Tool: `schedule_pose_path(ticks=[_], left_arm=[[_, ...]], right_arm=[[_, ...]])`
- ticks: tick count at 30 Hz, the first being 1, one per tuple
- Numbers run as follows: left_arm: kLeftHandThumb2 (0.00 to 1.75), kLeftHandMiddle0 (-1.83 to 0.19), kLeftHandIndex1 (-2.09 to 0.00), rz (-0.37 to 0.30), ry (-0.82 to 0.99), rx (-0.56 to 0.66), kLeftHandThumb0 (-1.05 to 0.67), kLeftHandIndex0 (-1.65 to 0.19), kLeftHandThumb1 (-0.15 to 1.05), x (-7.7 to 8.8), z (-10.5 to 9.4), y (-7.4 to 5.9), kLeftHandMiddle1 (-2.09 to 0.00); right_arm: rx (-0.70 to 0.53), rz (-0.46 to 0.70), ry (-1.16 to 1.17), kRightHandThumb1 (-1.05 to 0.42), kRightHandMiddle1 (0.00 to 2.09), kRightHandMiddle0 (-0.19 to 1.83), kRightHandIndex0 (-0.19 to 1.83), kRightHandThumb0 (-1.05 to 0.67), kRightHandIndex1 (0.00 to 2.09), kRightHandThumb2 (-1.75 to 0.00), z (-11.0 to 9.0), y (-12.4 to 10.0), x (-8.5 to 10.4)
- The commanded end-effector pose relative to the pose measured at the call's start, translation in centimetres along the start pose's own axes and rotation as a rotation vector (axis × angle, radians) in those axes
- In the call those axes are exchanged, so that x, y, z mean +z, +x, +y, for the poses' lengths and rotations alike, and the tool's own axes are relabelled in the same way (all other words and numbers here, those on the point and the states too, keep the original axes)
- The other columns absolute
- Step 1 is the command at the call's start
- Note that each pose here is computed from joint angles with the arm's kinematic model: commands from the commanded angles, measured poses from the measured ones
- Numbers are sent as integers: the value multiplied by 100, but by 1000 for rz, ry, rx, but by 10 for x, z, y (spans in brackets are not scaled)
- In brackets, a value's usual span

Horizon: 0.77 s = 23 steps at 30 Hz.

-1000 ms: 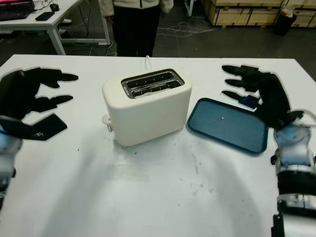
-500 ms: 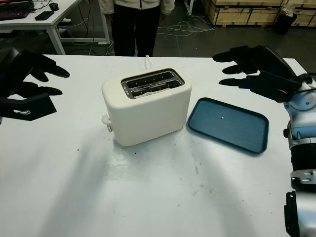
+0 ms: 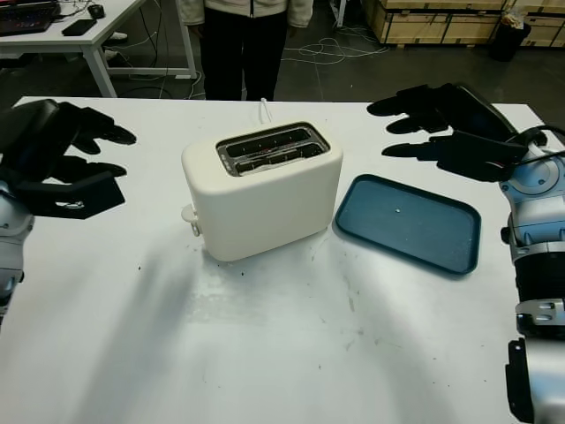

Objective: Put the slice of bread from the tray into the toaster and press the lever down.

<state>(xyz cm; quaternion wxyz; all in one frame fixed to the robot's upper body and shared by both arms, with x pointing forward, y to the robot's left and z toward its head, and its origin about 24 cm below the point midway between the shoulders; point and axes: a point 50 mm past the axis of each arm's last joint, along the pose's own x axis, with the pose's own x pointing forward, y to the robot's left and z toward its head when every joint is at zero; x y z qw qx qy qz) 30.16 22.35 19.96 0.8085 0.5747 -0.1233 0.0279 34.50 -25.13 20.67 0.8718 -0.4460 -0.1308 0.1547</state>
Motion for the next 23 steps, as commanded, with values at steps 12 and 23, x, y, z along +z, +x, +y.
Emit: schedule_pose_path(ticks=[12, 23], left_arm=[[0, -88, -2, 22, 8, -37, -46, -111, 70, 0, -8, -3, -74], [0, -89, -2, 12, 1, -34, -47, -112, 70, 1, -9, -6, -77]], right_arm=[[25, -15, -66, -87, 1, 72, 84, -49, 1, -1, 18, 1, 9], [26, -24, -60, -87, 1, 73, 85, -49, 1, 0, 18, -1, 10]])
